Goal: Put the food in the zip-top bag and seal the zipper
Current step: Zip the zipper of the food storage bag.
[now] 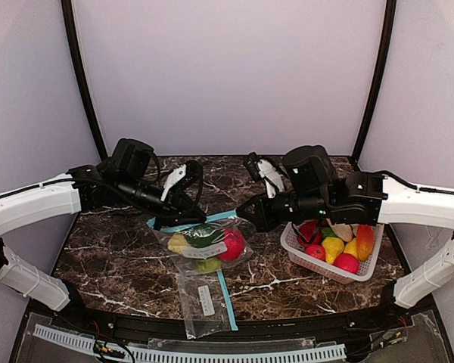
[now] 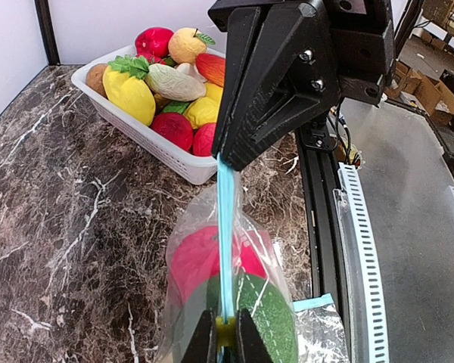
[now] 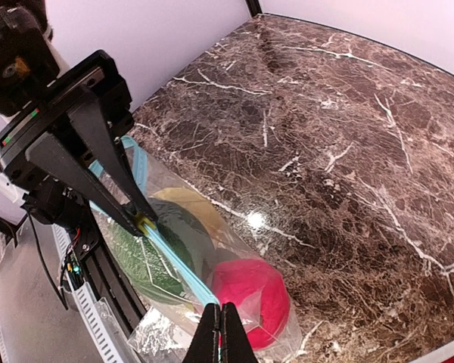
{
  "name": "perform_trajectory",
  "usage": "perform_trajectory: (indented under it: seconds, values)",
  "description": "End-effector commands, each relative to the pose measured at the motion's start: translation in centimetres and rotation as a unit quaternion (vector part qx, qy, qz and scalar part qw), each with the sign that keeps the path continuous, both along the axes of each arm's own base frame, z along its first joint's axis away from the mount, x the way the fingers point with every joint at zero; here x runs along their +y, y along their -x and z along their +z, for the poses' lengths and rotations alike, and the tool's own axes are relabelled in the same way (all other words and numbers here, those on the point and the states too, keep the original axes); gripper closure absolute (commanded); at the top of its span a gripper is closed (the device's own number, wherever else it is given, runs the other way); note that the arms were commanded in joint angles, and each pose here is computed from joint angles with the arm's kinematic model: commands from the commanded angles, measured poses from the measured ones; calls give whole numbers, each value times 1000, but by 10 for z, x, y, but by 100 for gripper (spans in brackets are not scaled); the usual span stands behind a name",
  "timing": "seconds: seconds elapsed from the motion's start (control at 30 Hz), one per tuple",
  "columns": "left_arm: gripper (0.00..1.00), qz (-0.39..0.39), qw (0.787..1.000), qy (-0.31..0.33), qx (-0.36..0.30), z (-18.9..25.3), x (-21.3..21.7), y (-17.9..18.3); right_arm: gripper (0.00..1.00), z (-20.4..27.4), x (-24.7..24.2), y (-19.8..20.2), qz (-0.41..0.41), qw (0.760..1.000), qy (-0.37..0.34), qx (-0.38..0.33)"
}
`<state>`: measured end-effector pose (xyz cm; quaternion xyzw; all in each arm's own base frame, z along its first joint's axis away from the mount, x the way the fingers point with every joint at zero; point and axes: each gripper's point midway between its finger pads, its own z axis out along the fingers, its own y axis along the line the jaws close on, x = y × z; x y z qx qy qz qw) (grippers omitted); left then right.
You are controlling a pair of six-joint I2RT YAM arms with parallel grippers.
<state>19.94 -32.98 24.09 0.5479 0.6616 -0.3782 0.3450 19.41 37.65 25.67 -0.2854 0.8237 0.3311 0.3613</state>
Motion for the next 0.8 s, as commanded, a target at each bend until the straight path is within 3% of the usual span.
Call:
perform_trajectory:
  seconds: [0.0, 0.03, 0.13, 0.27, 0.37, 0.57, 0.77]
  values:
    - [99, 9, 998, -44, 52, -26, 22, 15, 100, 21, -10, -4, 23, 999, -8, -32]
    - [99, -4, 997, -33, 63, -23, 19, 20, 99, 23, 0, 8, 66, 997, -23, -29]
    - [99, -41, 995, -10, 91, -16, 11, 32, 74, 27, 23, 29, 148, 987, -54, -26]
    - [99, -73, 991, 21, 106, -3, 5, 45, 46, 21, 35, 29, 166, 985, -50, -26]
    - [99, -76, 991, 37, 107, 4, 6, 50, 32, 19, 44, 29, 179, 982, -53, -25]
    - [99, -81, 990, 44, 110, 6, 6, 52, 30, 8, 65, 40, 221, 974, -49, -16]
    - [99, -86, 989, 49, 111, 9, 6, 54, 47, -1, 79, 48, 243, 969, -46, -9]
